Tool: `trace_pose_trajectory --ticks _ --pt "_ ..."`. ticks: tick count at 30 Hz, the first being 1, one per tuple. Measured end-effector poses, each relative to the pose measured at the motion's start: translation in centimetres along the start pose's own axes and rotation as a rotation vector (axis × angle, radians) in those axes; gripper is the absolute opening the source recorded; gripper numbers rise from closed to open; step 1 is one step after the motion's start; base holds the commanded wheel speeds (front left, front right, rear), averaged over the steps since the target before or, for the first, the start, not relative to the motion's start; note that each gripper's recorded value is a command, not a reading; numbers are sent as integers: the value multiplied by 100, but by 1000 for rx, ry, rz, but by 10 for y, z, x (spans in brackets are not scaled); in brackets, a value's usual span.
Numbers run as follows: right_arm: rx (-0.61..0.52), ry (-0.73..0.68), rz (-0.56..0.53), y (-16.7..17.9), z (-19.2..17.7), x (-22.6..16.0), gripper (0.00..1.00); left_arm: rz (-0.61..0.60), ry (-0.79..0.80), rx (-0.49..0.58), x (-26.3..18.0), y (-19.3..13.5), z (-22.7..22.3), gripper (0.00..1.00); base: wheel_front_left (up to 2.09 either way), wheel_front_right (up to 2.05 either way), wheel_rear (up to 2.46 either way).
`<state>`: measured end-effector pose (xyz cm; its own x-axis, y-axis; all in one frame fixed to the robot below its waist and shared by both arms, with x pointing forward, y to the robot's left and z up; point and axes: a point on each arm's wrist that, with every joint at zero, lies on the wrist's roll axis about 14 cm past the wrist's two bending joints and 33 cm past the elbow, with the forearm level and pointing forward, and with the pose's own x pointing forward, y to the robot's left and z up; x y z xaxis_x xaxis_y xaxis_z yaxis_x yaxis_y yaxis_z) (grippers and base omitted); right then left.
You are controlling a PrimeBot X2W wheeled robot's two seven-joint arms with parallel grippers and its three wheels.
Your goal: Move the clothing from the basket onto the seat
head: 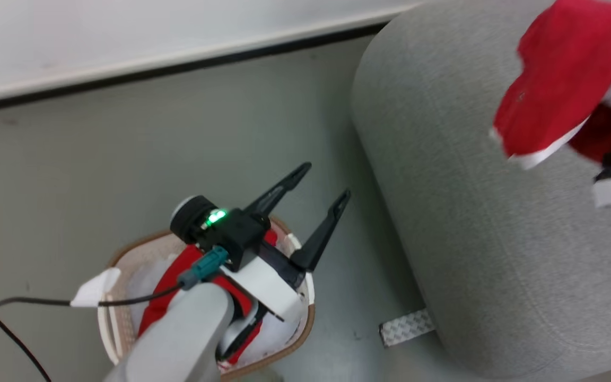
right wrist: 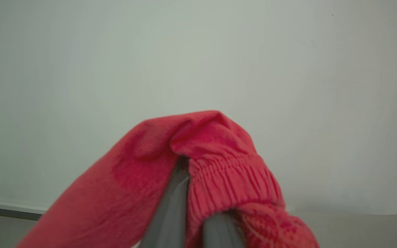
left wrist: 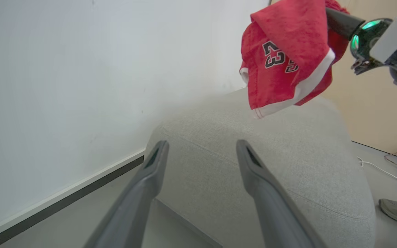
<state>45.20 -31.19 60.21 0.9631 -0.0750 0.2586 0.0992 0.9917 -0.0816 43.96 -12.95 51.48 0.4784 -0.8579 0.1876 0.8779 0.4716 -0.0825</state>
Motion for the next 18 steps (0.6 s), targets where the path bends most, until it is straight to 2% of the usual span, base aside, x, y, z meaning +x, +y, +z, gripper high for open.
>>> trace_pose_trajectory --ticks 4,10,18 --pt "-46 52 -13 -16 -24 39 0 40 22 -10 -5 29 -17 100 0 0 0" --pt "-110 203 -37 -39 -78 87 0 102 61 -30 -18 66 -48 100 0 0 0" --pt "-166 470 -60 -54 -162 116 0 199 135 -56 -49 105 -90 100 0 0 0"
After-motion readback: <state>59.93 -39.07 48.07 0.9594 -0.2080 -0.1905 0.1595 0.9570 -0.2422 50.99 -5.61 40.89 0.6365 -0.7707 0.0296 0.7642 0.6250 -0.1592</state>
